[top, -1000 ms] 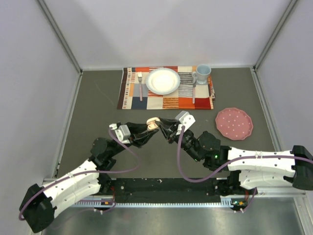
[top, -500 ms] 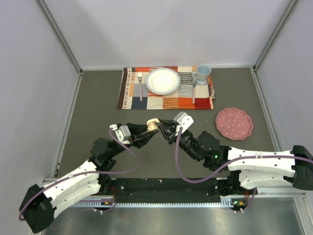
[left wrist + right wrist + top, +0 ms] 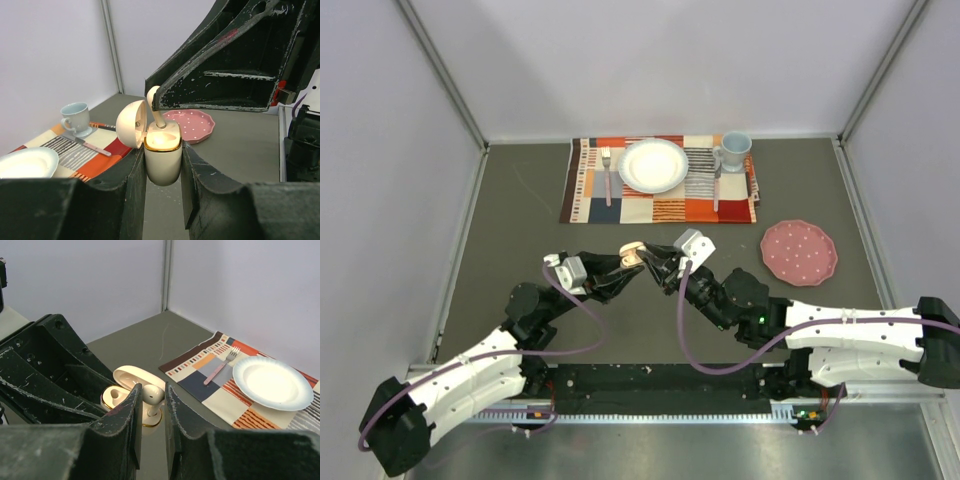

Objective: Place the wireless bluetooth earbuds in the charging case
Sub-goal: Insert the right earbud into the right side groove of the charging case.

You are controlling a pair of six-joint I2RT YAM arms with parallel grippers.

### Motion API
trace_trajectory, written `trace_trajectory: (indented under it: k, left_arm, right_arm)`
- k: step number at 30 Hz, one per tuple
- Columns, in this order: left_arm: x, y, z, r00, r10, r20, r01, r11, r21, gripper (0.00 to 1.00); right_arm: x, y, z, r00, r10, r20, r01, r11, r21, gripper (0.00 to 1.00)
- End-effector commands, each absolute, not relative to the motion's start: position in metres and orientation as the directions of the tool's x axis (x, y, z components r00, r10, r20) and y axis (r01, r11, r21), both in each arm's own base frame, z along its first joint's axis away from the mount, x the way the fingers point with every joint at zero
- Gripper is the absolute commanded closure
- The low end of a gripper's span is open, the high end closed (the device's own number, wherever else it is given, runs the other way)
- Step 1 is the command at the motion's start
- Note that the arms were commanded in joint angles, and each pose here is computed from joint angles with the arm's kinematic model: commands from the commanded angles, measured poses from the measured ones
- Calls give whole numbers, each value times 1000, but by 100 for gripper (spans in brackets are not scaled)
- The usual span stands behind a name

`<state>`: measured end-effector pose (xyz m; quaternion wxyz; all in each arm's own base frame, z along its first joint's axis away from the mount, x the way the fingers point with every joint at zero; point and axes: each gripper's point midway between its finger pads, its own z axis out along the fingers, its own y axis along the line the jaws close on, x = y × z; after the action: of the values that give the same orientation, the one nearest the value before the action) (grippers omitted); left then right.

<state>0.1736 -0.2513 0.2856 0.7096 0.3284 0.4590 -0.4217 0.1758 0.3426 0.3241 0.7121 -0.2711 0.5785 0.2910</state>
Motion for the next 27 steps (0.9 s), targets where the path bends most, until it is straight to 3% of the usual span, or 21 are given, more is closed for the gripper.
trace_trajectory:
  k: [1, 14, 27]
  left_arm:
    - [169, -242, 316, 306, -371, -877, 882, 457, 114, 100]
    - [171, -241, 316, 308, -370, -877, 877, 468, 110, 100]
    - [170, -242, 316, 311, -369, -876, 879, 463, 117, 100]
  right_arm:
    - [170, 351, 329, 170, 92, -981, -742, 668, -66, 100]
    - [164, 353, 319, 162, 56, -985, -766, 637, -90, 100]
    - [174, 344, 330, 197, 53, -979, -718, 688, -107, 100]
